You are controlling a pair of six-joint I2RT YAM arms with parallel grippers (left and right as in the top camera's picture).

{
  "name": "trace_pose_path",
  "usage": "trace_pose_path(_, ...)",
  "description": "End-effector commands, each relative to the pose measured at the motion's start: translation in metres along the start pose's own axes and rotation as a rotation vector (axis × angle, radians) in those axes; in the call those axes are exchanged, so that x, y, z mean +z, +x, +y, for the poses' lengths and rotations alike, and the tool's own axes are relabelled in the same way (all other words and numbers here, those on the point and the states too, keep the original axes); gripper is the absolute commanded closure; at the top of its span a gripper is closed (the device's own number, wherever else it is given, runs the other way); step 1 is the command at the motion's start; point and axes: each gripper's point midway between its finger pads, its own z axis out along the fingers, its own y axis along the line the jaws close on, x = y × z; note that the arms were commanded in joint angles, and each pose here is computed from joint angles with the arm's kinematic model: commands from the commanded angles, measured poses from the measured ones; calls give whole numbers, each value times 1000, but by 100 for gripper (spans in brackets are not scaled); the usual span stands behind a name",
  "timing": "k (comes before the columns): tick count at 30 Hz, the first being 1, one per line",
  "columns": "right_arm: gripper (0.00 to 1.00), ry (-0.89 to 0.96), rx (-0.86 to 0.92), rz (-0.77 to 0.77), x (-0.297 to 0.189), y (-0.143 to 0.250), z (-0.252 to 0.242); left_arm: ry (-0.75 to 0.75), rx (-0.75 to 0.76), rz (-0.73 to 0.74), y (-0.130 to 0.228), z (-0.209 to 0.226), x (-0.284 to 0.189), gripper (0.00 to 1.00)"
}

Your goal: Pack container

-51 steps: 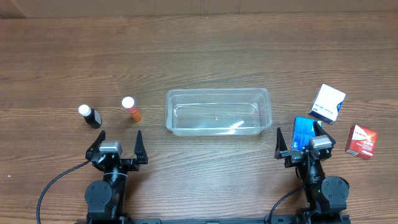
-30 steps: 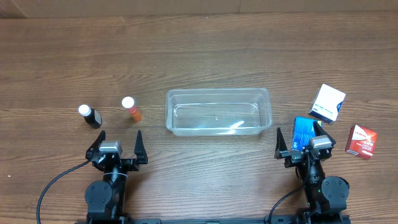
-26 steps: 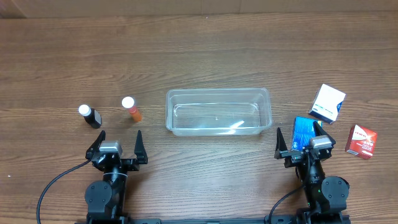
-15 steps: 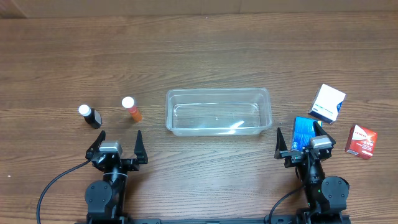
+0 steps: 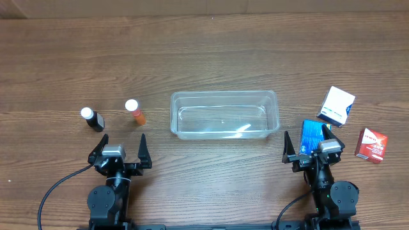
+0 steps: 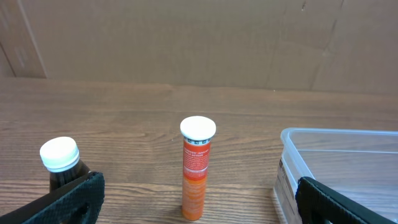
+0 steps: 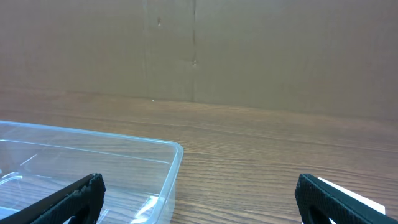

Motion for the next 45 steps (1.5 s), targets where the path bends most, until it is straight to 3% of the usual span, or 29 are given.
trace_pose_path(1,0,-13,37,-12,0,-2,2,15,-11,-6,-1,-3,0,0)
trace_pose_path(4,0,-6,120,-13,0,-2,1,16,-23,-6,-1,-3,0,0)
trace_pose_path(8,0,14,188,-38,-3,-18,-3,15,-152,2,-10,-4,-5,0)
trace_pose_path(15,0,26,208,62,-4,-65,-6,19,-152,-25,-92,-10,-34,0)
trace_pose_path(19,0,32,235,205,5,-96,-7,-3,-146,85,-124,-11,-40,0)
trace_pose_path(25,0,53,260,498,25,-123,-10,-47,-142,386,-159,-14,-29,0)
trace_pose_path(31,0,71,280,749,25,-104,-10,-87,-115,705,-154,-14,-32,0)
trace_pose_path(39,0,77,284,850,24,-82,-9,-97,-127,803,-147,-16,11,0)
trace_pose_path(42,0,78,285,859,25,-80,-9,-122,-116,950,-130,-14,48,0)
trace_pose_path(45,0,78,285,860,26,-80,-9,-140,-111,1102,-90,-12,75,0)
